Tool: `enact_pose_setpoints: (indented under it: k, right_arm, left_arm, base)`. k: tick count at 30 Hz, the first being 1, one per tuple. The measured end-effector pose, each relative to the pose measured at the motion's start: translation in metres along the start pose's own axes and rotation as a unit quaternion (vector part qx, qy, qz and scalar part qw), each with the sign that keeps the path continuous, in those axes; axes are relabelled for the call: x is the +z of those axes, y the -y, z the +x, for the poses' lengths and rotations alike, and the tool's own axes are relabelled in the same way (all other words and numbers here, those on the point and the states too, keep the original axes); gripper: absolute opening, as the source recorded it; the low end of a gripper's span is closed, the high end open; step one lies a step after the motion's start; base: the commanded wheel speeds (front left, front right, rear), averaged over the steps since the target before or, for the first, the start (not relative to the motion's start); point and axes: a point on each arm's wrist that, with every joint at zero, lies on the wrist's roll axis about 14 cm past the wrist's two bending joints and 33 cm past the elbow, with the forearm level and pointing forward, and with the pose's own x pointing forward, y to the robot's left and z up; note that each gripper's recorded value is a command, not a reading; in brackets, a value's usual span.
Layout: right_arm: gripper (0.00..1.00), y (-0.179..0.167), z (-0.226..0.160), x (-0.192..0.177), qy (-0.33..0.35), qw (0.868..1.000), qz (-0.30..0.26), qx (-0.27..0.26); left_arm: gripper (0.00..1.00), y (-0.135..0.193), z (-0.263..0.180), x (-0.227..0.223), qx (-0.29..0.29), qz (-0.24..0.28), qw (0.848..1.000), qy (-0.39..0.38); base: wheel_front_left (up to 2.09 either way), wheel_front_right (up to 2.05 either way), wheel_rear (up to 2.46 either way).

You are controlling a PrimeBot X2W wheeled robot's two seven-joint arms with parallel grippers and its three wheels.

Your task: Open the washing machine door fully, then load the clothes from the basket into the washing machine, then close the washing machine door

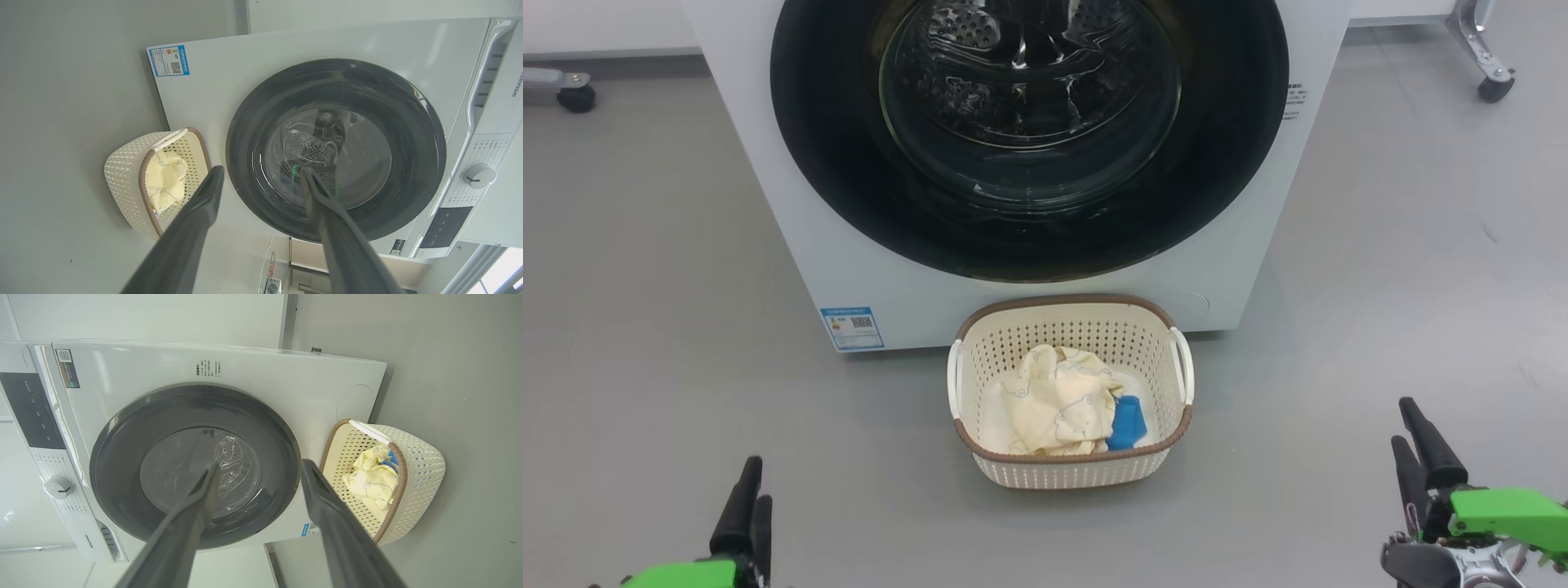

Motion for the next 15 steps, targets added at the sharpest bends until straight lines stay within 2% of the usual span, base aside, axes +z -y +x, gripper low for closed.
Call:
enact_pose_setpoints:
  k: [8, 15]
  right_arm:
    - [1.0, -0.002, 0.003, 0.002, 0.004, 0.997, -0.073, 0.001]
    - [1.0, -0.01, 0.007, 0.001, 0.003, 0.988, -0.153, 0.011]
  left_arm:
    - [1.0, 0.003, 0.002, 0.002, -0.003, 0.06, 0.998, 0.003]
    - [1.0, 0.004, 0.003, 0.006, -0.001, 0.141, 0.99, 0.005]
  base:
    - [0.0, 0.0, 0.0]
    - [0.0, 0.0, 0.0]
